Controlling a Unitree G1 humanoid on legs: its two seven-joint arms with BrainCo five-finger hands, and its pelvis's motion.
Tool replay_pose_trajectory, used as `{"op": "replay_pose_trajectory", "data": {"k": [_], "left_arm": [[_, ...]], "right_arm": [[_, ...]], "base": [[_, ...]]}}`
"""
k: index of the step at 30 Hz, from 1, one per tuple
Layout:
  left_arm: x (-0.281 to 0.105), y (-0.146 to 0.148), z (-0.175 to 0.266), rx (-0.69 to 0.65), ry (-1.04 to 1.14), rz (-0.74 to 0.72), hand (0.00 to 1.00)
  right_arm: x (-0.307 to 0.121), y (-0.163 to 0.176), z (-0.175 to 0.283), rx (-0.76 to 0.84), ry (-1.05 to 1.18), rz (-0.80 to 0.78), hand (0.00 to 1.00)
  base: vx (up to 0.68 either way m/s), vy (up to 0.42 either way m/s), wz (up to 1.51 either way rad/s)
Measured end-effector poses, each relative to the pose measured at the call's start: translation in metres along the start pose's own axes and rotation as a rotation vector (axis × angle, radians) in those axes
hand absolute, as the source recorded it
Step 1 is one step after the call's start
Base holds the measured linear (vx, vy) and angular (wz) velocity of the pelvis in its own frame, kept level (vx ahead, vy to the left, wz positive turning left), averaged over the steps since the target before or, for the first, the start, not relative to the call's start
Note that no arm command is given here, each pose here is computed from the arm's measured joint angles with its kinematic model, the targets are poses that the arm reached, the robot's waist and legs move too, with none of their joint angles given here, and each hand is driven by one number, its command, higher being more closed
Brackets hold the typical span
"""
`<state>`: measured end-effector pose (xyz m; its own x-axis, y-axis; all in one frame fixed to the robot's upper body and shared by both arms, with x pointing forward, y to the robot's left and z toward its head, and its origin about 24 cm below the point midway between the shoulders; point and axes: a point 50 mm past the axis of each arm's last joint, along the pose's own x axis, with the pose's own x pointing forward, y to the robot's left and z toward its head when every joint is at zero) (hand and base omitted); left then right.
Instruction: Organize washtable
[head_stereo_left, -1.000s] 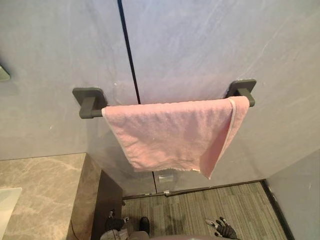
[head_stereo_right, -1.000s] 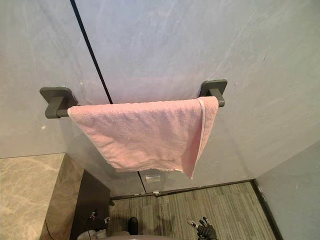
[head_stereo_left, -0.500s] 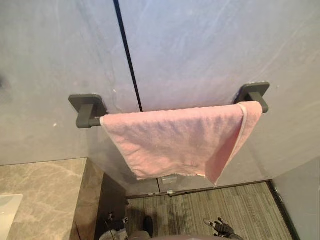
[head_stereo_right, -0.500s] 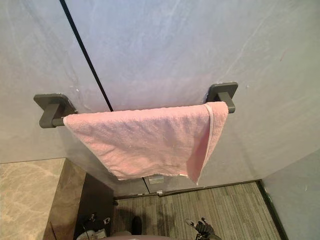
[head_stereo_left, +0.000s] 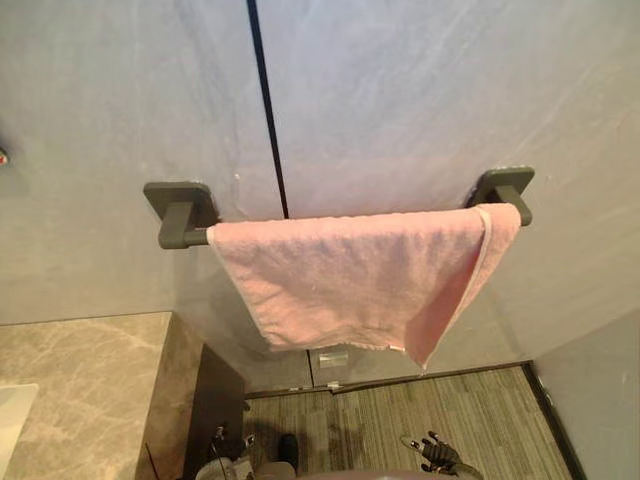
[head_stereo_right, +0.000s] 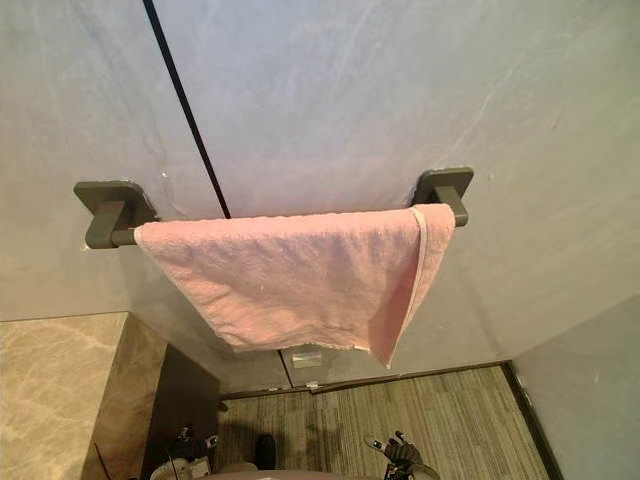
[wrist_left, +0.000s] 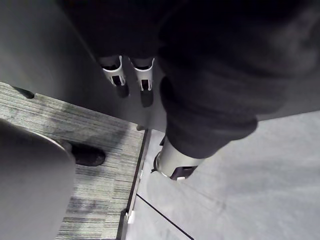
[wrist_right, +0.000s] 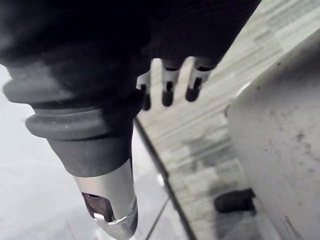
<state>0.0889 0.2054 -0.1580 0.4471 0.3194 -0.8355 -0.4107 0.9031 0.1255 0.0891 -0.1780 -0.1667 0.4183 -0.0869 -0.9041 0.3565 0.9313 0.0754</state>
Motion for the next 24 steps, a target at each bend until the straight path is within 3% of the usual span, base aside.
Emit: {"op": "replay_pose_trajectory", "data": {"k": [24], "left_arm": [[0.0012,0.0021,-0.0006,0.005,0.016,-0.003,0.0]], "right_arm": [[0.0014,0.0025,0.0019,-0.03,0.007,0.005,0.0]], "base": [[0.0,-0.015,-0.01]]}}
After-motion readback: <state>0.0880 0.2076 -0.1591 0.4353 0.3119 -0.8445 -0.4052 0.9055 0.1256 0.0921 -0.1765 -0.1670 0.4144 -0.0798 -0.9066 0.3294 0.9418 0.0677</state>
